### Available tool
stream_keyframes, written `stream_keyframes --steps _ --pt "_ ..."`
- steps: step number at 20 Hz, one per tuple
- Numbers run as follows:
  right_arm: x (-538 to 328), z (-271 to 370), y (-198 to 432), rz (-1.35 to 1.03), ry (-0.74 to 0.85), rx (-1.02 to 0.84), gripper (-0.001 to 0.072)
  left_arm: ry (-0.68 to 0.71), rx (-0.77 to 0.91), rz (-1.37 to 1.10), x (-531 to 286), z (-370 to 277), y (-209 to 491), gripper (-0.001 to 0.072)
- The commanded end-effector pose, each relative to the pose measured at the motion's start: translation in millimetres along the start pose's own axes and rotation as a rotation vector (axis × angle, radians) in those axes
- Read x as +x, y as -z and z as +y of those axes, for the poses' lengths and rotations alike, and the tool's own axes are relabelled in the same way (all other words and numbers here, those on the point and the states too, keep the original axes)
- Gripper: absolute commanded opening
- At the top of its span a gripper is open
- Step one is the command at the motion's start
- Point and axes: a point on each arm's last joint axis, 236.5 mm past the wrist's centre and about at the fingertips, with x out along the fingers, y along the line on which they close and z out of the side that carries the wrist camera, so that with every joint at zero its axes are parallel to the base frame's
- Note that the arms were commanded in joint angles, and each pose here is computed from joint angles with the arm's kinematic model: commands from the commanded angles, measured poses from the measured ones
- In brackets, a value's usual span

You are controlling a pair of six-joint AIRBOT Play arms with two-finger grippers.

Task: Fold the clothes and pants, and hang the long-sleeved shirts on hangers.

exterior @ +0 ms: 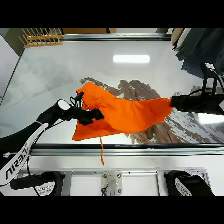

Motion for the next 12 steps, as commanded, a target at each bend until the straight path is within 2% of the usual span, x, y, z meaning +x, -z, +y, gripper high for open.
stream_keyframes --steps 1,2,3,5,7,9,12 --pt "0 0 -1 -0.003 0.000 -0.001 0.0006 0.020 0.028 0.035 14 -18 1 0.0363" --pt "0 0 -3 -0.011 -0.001 -0.002 0.0006 0.022 0.031 0.029 14 -20 0 0.0121" --pt "0 1 -5 -0.022 -0.002 -0.004 0.0006 0.025 0.034 0.025 13 -22 0 0.0013" --pt "-4 0 -21 -0.082 0.005 -0.043 0.0006 0.049 0.045 -0.008 -6 -31 -8 0.0012" --pt "-35 -6 -58 -0.213 0.058 -0.083 0.0005 0.116 0.116 -0.091 -60 -68 -27 0.0012" --pt "-93 -3 -107 -0.401 0.099 -0.131 0.0006 0.195 0.254 -0.217 -139 -124 -37 0.0012" --pt "-208 22 -164 -0.730 0.068 -0.157 0.0005 0.301 0.465 -0.464 -265 -211 -14 0.0012"
